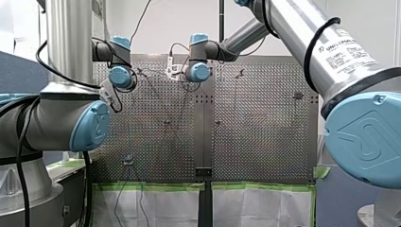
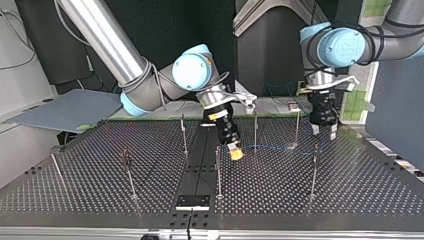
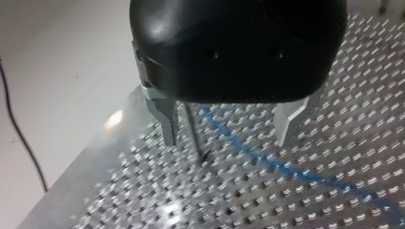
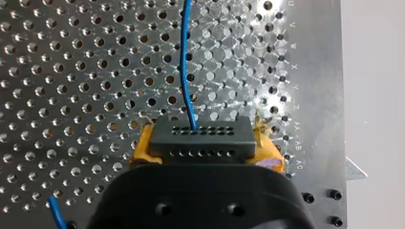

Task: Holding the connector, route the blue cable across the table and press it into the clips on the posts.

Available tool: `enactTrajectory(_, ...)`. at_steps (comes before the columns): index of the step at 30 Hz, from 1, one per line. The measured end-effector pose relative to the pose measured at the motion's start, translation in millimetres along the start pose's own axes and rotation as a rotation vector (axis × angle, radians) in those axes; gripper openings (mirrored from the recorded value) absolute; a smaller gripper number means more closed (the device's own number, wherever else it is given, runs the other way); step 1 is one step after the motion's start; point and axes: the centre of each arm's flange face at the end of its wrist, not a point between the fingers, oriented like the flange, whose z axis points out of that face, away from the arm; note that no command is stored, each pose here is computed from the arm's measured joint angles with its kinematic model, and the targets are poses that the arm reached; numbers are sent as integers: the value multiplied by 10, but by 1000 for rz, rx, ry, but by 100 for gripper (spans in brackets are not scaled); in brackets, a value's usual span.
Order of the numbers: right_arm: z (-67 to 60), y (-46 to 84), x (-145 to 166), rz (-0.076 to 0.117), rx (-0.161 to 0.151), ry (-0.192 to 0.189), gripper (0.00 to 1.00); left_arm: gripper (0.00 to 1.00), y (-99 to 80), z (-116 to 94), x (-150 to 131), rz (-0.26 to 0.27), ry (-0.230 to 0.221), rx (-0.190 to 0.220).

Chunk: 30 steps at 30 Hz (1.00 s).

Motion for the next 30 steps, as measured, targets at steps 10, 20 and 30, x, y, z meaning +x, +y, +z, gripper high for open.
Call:
enactTrajectory(10,-8,3,-10,-1,-5,-8,0,100,-136,-332,-136,81,47,33)
enactTrajectory(20,-13,9,-17,-2,-11,-13,0,100,-459,-580,-397,162,60,150)
enactTrajectory(30,-13,24,-17,-3,-17,-14,0,100,-729,-559,-571,243,-15,234)
